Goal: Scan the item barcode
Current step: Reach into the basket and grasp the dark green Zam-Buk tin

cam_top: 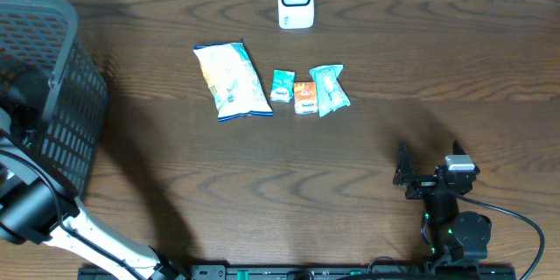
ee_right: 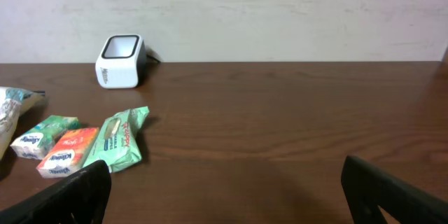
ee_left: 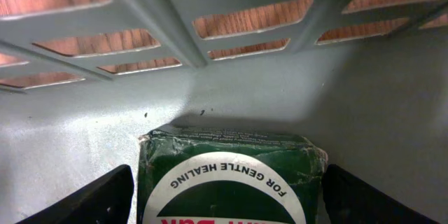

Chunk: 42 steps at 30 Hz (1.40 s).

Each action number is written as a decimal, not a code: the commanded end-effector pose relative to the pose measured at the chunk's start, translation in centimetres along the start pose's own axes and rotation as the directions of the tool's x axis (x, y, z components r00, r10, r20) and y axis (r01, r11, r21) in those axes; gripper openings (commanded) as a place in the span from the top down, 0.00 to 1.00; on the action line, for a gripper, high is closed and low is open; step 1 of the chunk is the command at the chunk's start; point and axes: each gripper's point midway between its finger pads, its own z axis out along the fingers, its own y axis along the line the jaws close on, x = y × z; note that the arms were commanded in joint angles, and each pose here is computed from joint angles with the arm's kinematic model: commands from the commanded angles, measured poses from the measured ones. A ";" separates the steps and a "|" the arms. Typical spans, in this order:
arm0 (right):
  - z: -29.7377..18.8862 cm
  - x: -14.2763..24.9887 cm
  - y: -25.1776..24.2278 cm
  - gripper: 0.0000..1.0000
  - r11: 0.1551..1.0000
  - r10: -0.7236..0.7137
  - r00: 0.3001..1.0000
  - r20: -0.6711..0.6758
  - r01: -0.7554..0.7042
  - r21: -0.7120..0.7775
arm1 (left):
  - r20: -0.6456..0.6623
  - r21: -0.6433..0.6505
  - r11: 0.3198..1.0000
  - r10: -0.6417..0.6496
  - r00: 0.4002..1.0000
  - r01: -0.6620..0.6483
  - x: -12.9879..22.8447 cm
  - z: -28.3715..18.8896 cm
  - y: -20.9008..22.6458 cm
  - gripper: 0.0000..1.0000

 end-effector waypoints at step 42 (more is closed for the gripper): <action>0.0 0.1 -0.2 0.01 1.000 0.007 1.000 -0.004 -0.007 0.007 | 0.205 0.290 0.949 -0.185 0.961 0.121 -4.6 -18.0 -0.3 0.44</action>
